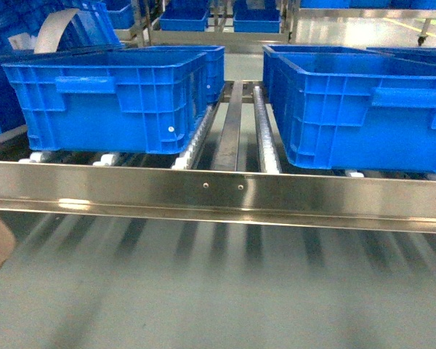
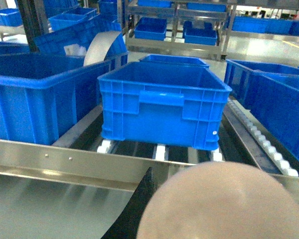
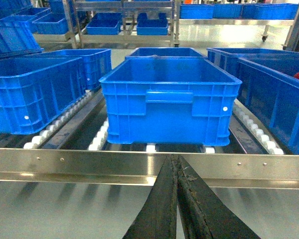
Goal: Place part in tray to right shelf
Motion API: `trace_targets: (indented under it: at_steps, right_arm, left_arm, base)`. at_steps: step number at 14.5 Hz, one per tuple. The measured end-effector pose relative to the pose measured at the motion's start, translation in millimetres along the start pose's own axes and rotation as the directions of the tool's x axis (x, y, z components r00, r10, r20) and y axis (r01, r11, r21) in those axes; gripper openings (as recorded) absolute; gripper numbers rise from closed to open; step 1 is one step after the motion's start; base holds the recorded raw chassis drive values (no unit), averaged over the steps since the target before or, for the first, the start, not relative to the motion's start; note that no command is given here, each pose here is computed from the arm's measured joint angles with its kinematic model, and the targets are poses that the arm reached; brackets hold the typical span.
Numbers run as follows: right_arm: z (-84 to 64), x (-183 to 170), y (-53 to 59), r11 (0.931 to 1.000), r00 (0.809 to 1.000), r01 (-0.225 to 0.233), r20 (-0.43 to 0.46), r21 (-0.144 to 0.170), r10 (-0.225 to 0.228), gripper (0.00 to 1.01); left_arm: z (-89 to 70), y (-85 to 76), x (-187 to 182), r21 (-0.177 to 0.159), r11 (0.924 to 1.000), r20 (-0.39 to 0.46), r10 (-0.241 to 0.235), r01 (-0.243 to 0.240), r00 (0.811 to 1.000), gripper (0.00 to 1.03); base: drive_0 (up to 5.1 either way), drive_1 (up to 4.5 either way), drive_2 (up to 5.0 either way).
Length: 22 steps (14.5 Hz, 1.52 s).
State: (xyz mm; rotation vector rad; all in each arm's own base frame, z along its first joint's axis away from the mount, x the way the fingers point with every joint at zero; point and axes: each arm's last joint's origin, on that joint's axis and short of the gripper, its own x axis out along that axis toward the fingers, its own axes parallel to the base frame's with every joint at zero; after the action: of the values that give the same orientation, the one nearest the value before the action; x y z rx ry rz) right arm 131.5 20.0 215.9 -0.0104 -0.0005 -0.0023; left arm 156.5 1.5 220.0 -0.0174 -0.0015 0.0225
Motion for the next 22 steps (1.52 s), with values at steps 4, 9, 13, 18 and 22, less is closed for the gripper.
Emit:
trace_targets:
  at_steps: [4, 9, 13, 18, 22]
  right_arm:
    - [-20.7, -9, -11.0, 1.0, 1.0, 0.0, -0.006, 0.002, 0.0, 0.02]
    - [-35.0, -17, -19.7, 1.0, 1.0, -0.002, -0.005, 0.006, 0.002, 0.02]
    - [-41.6, -22, -19.7, 1.0, 1.0, -0.001, 0.005, 0.007, 0.001, 0.02]
    - [-49.8, -34, -19.6, 0.9999, 1.0, -0.002, -0.007, 0.011, 0.002, 0.02]
    - [-48.9, -34, -19.6, 0.9999, 1.0, -0.002, 0.003, 0.011, 0.002, 0.02]
  left_arm:
    - [-23.0, -1.1, -17, 0.0, 0.9997, -0.007, -0.025, 0.025, 1.0, 0.12]
    - [-39.7, -0.2, -31, 0.0, 0.9997, -0.017, -0.023, 0.023, 1.0, 0.12]
    - [-45.9, 0.1, -39, 0.0, 0.9998, -0.014, -0.022, 0.022, 1.0, 0.12]
    - [-49.4, 0.5, -46, 0.0, 0.9998, 0.006, -0.019, 0.019, 1.0, 0.12]
    - [-55.8, 0.7, -56, 0.003, 0.9997, -0.043, -0.023, 0.023, 0.999, 0.12]
  base:
    - [0.0, 0.0, 0.0]
    - [0.0, 0.0, 0.0]
    - [0.0, 0.0, 0.0]
    - [0.0, 0.0, 0.0]
    - [0.0, 0.0, 0.0]
